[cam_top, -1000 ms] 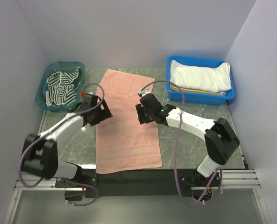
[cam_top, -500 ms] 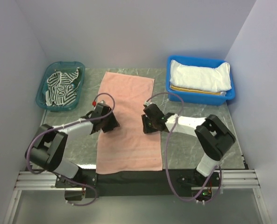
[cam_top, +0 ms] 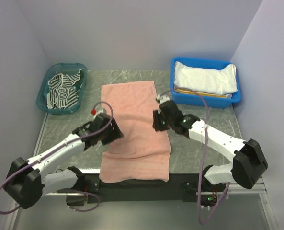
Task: Fold and stack the towels
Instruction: Flatten out the crumpled towel, then fold the towel
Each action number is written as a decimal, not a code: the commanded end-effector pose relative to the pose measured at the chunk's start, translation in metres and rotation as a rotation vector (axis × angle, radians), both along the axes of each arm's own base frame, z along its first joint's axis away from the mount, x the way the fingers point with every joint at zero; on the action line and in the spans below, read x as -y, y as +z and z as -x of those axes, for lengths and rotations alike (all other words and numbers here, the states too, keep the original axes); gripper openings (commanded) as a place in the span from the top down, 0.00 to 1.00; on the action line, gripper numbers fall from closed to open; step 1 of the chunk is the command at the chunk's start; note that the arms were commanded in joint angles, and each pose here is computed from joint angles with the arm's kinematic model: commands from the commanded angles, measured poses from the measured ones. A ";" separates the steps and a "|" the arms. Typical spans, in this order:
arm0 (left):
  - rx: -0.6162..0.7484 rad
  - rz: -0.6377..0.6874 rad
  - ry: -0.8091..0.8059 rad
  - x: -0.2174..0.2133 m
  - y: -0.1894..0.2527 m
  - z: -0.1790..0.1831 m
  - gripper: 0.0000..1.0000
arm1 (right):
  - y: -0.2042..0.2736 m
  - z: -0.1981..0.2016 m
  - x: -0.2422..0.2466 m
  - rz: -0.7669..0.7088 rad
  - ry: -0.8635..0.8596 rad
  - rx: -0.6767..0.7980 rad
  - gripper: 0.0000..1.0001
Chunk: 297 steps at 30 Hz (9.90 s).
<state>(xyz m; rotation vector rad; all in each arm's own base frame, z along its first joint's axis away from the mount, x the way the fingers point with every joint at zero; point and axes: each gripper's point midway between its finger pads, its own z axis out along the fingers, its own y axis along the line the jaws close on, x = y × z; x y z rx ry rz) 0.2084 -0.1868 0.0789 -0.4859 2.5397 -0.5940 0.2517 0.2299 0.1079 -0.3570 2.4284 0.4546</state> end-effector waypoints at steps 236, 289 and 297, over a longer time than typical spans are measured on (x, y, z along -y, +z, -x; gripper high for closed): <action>0.652 -0.215 0.271 -0.170 0.241 -0.240 1.00 | 0.205 -0.227 0.109 0.347 -0.299 0.794 1.00; 0.236 -0.140 0.313 -0.148 0.122 -0.171 0.99 | 0.100 -0.155 0.091 0.031 -0.275 0.223 1.00; 0.194 -0.152 0.267 -0.147 0.096 -0.121 0.99 | 0.068 -0.094 0.093 -0.036 -0.265 0.110 1.00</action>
